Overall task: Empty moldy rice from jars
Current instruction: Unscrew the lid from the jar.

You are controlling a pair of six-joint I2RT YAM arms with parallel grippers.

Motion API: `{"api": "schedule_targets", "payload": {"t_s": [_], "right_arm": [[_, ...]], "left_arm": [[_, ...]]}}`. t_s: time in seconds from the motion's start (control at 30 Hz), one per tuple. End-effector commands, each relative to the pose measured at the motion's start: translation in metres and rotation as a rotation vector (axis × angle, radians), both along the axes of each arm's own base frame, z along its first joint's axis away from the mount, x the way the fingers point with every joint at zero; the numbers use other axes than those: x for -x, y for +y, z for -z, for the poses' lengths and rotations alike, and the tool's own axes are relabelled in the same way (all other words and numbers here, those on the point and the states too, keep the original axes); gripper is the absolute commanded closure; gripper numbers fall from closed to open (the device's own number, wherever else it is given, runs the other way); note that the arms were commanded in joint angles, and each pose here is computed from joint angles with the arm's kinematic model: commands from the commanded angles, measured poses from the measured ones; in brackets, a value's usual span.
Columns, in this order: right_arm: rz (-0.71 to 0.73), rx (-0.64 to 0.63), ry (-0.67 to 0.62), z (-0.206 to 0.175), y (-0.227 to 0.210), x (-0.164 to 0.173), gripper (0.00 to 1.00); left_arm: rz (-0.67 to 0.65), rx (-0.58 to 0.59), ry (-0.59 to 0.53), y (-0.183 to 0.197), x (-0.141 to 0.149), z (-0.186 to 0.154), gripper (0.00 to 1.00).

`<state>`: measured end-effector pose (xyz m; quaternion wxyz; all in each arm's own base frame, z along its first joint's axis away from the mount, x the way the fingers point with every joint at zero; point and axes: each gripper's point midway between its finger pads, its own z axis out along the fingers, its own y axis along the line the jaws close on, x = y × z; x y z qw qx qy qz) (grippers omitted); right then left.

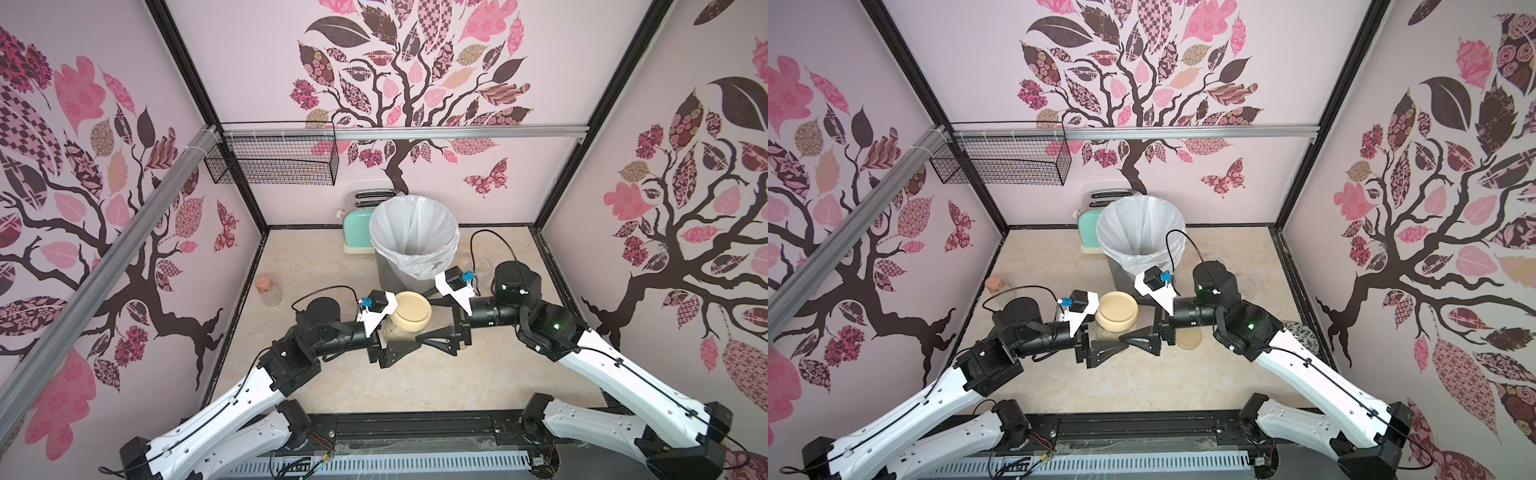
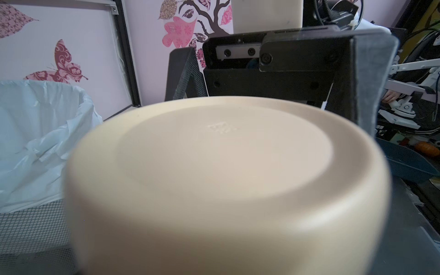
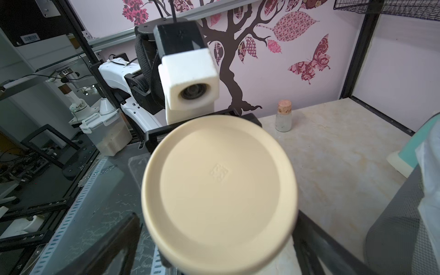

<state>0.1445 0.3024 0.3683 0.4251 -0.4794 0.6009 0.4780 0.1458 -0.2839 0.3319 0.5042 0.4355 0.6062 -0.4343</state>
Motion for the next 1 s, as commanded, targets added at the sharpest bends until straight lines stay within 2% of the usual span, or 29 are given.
{"api": "schedule_targets", "payload": {"t_s": [0.0, 0.4, 0.57, 0.73, 0.97], "right_arm": [[0.039, -0.012, 0.002, -0.008, -0.005, 0.0, 0.0], [0.198, 0.046, 0.053, -0.003, -0.029, -0.007, 0.01], [0.256, 0.029, 0.062, -0.01, -0.038, -0.009, 0.0], [0.295, 0.012, 0.121, -0.016, -0.033, -0.02, 0.01], [0.37, -0.001, 0.165, -0.024, -0.025, -0.042, 0.01]], "left_arm": [[-0.03, 0.121, -0.124, 0.007, 0.0, -0.048, 0.24], [-0.073, 0.119, -0.14, 0.011, -0.006, -0.048, 0.24], [-0.088, 0.101, -0.141, 0.012, -0.009, -0.044, 0.24], [-0.139, 0.038, -0.147, 0.011, -0.022, -0.03, 0.24], [-0.24, 0.008, -0.176, 0.011, -0.044, -0.022, 0.25]]}}
